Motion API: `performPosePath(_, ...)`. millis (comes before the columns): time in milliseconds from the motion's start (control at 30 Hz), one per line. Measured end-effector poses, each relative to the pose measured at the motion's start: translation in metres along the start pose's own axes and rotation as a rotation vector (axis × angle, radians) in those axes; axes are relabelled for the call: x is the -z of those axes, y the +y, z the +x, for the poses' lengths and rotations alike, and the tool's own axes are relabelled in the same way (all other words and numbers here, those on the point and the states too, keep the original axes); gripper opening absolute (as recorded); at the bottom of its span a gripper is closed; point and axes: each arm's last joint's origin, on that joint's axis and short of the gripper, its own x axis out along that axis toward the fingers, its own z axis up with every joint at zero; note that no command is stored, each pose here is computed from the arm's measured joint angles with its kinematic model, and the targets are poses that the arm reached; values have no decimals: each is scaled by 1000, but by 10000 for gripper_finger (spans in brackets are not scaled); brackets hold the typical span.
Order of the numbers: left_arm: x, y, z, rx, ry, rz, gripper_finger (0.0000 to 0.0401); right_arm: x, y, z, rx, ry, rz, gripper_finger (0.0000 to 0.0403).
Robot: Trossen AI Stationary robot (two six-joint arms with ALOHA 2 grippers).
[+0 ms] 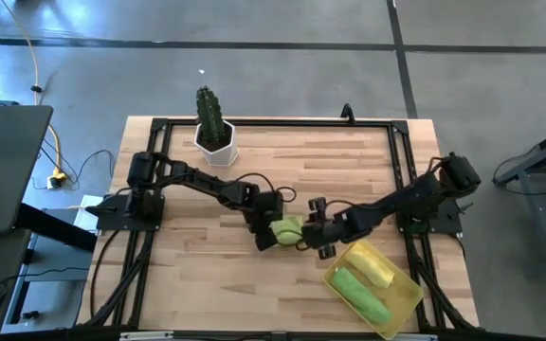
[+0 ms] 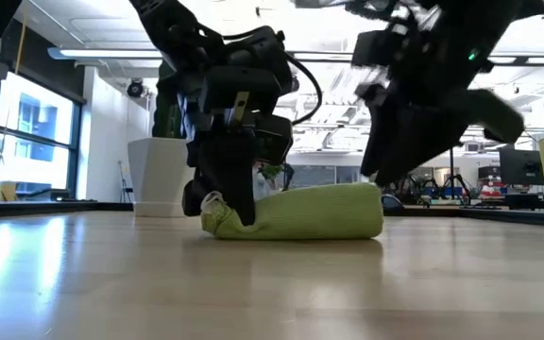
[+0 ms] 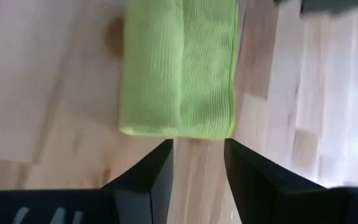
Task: Roll microfiber towels into tight, uniform cylinder then place into a basket
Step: Roll the light green towel
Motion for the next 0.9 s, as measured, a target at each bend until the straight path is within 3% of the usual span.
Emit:
performPosePath(167,0,-1,0,-6,-7,4,30,-6,17,-11,-29,-72,-56,132)
performPosePath(400,-1,-2,1,-5,-27,12,30,-21,21,-12,-107,-229,-11,154)
performPosePath(633,-1,-3,2,-10,-32,-5,30,-16,17,5,-126,-160,-5,203)
performPosePath(900,-1,-4,2,-8,-34,-2,30,-9,14,30,-146,-75,-1,175)
